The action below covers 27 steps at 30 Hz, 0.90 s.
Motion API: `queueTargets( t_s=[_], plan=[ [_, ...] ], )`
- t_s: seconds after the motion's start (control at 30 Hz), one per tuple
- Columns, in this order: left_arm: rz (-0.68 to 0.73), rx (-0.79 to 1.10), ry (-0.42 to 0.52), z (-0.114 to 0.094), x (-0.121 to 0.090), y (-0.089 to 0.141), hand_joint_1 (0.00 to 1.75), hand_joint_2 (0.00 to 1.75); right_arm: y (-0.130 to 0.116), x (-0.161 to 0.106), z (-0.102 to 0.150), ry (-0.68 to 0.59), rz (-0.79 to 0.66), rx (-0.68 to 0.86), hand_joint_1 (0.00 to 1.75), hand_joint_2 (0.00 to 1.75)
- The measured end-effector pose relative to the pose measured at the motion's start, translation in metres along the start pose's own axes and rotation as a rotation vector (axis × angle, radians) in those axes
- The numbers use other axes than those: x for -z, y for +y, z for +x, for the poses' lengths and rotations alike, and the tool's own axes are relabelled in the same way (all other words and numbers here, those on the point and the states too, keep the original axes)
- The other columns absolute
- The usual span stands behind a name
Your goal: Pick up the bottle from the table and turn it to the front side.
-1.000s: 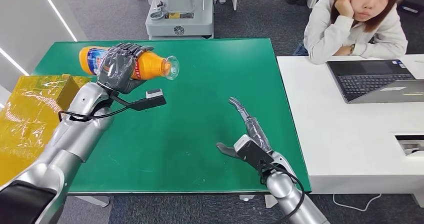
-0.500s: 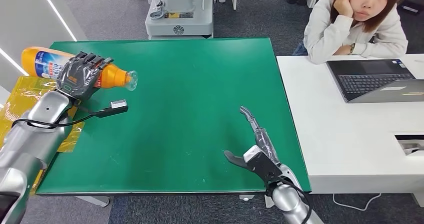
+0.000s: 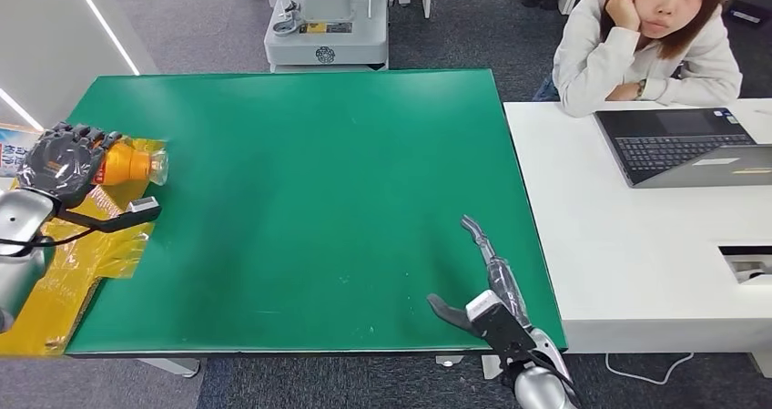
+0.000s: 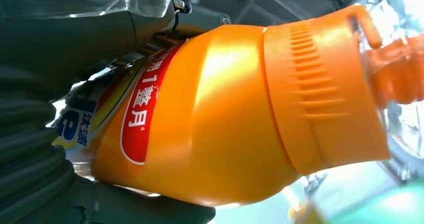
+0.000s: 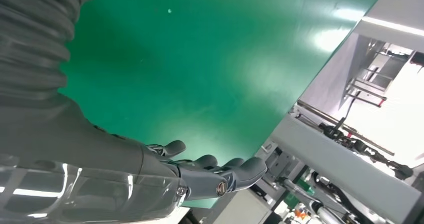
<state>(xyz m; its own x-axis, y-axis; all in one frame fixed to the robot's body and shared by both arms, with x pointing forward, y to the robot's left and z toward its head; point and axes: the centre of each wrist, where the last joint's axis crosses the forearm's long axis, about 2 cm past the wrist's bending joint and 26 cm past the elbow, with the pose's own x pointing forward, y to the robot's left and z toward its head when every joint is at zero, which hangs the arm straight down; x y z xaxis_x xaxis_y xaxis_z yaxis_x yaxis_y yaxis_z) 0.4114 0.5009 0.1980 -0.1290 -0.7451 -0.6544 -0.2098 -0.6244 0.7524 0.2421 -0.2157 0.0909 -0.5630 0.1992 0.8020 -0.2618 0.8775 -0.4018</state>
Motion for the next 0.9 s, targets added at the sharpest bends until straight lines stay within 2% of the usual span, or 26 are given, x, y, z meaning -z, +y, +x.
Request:
queueTargets(
  t_s=[0.2, 0.67, 0.73, 0.83, 0.9],
  plan=[
    [-0.148, -0.007, -0.021, 0.004, -0.015, -0.018, 1.75, 1.75, -0.005, -0.002, -0.002, -0.002, -0.001, -0.008, 0.00, 1.75],
    [-0.324, -0.094, -0.162, 0.064, -0.033, -0.040, 1.74, 1.75, -0.009, 0.006, -0.003, -0.017, 0.012, -0.019, 0.00, 1.75],
    [-0.354, -0.121, -0.167, 0.073, -0.034, -0.041, 1.62, 1.75, -0.010, 0.007, -0.003, -0.019, 0.012, -0.020, 0.00, 1.75],
    [-0.403, -0.173, -0.148, 0.081, -0.032, -0.040, 1.17, 1.75, -0.010, 0.007, -0.003, -0.017, 0.011, -0.020, 0.00, 1.75],
    [-0.435, -0.208, -0.118, 0.084, -0.031, -0.040, 0.55, 1.75, -0.010, 0.007, -0.003, -0.014, 0.010, -0.020, 0.00, 1.75]
  ],
)
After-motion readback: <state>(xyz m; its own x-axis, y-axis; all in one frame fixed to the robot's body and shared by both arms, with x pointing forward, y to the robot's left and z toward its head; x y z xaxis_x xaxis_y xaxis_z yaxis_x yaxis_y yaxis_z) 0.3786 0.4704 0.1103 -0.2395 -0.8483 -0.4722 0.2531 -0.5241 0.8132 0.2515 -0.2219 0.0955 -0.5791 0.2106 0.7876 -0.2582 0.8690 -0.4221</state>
